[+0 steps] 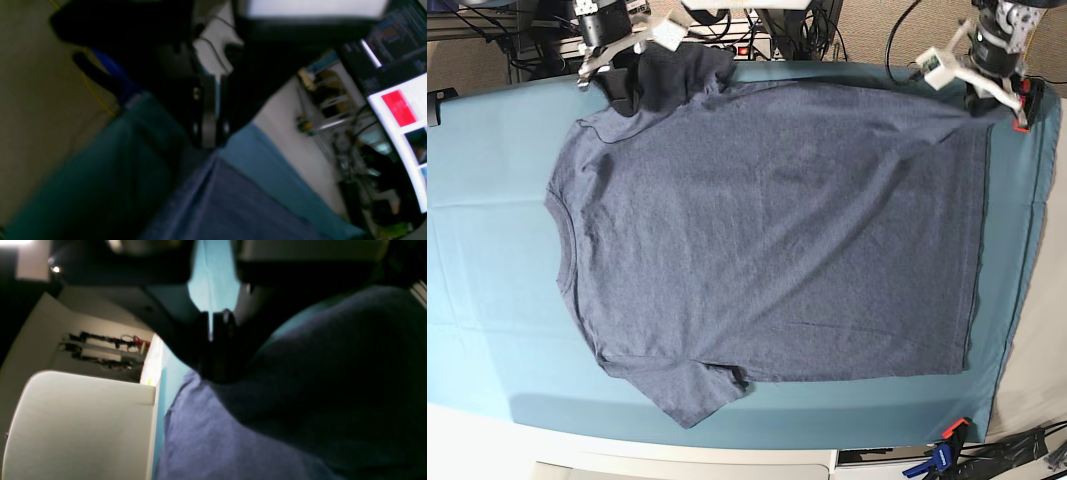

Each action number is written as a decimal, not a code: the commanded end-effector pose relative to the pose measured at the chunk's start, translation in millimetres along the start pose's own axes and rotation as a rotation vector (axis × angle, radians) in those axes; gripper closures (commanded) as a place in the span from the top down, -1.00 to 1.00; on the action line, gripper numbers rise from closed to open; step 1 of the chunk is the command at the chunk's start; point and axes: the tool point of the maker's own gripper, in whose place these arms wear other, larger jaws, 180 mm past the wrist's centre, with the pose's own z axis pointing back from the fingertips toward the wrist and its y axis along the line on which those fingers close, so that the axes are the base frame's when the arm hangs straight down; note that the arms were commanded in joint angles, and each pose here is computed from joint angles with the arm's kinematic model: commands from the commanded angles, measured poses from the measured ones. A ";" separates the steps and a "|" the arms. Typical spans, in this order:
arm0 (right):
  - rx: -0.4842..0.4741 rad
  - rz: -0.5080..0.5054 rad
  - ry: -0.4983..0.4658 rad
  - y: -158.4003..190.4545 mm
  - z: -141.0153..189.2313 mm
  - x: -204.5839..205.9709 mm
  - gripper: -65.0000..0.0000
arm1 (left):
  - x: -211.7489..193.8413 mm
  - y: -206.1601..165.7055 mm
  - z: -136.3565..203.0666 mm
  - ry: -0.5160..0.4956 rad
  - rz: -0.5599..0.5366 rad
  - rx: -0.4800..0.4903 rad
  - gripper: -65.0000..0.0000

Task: Fold the T-shirt properly
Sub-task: 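Lift the sleeve-side edge with both grippers and fold it over the shirt body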

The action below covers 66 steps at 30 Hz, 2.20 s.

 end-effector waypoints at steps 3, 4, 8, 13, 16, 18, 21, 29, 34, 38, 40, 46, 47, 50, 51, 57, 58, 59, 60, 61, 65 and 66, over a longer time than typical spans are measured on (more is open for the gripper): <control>-0.059 -0.032 0.042 -23.5 -13.1 -16.7 -1.00 | 10.2 25.4 -6.1 -0.038 0.040 0.062 -1.00; -0.068 -0.043 0.056 -28.9 -18.2 -22.4 -1.00 | 13.4 29.3 -8.6 -0.050 0.050 0.064 -1.00; -0.096 -0.106 0.084 -48.0 -36.3 -35.5 -1.00 | 24.5 39.7 -16.8 -0.093 0.089 0.050 -1.00; -0.102 -0.201 0.085 -62.0 -54.9 -35.3 -1.00 | 33.6 54.0 -22.8 -0.130 0.112 0.067 -1.00; -0.110 -0.260 0.077 -67.8 -63.0 -29.8 -1.00 | 37.0 60.3 -26.2 -0.148 0.138 0.072 -1.00; -0.124 -0.288 0.075 -71.3 -67.4 -26.7 -1.00 | 35.9 64.5 -30.3 -0.149 0.145 0.079 -1.00; -0.134 -0.311 0.096 -69.7 -76.8 -29.3 -1.00 | 32.2 67.7 -37.2 -0.145 0.142 0.085 -1.00; -0.094 -0.328 0.189 -39.4 -115.6 -52.8 -1.00 | 24.9 79.4 -56.3 -0.144 0.166 0.064 -1.00; -0.098 -0.381 0.203 -40.5 -134.8 -56.1 -1.00 | 16.9 88.1 -69.8 -0.135 0.183 0.066 -1.00; -0.114 -0.387 0.224 -45.2 -148.8 -61.8 -1.00 | 13.0 96.9 -78.7 -0.130 0.200 0.064 -1.00; -0.116 -0.396 0.233 -46.1 -155.5 -65.1 -1.00 | 13.1 101.5 -81.9 -0.134 0.219 0.061 -1.00; -0.130 -0.414 0.233 -54.7 -167.2 -68.9 -1.00 | 13.8 111.4 -84.8 -0.141 0.233 0.079 -1.00; -0.134 -0.414 0.228 -56.5 -168.0 -68.3 -1.00 | 14.5 110.4 -84.8 -0.144 0.243 0.072 -1.00; -0.141 -0.427 0.205 -61.3 -170.5 -64.7 -1.00 | 15.7 108.8 -84.8 -0.149 0.258 0.063 -1.00; -0.144 -0.430 0.199 -62.9 -171.2 -63.8 -1.00 | 15.8 108.8 -84.8 -0.150 0.258 0.064 -1.00; -0.171 -0.430 0.179 -74.9 -177.6 -62.9 -1.00 | 15.7 108.6 -84.8 -0.149 0.259 0.063 -1.00; -0.174 -0.430 0.178 -76.9 -178.6 -63.0 -1.00 | 15.8 108.6 -84.8 -0.150 0.259 0.063 -1.00; -0.177 -0.436 0.175 -78.5 -179.7 -62.9 -1.00 | 15.8 108.6 -84.8 -0.150 0.259 0.063 -1.00; -0.176 -0.444 0.171 -79.0 -180.2 -62.2 -1.00 | 15.8 108.6 -84.8 -0.150 0.259 0.063 -1.00; -0.177 -0.450 0.163 -80.0 -180.8 -60.9 -1.00 | 15.9 108.6 -84.8 -0.150 0.259 0.063 -1.00; -0.179 -0.454 0.142 -81.2 -181.3 -57.5 -1.00 | 20.4 107.9 -84.2 -0.176 0.276 0.054 -1.00; -0.179 -0.453 0.141 -81.3 -181.3 -57.3 -1.00 | 22.0 108.4 -83.9 -0.185 0.276 0.056 -1.00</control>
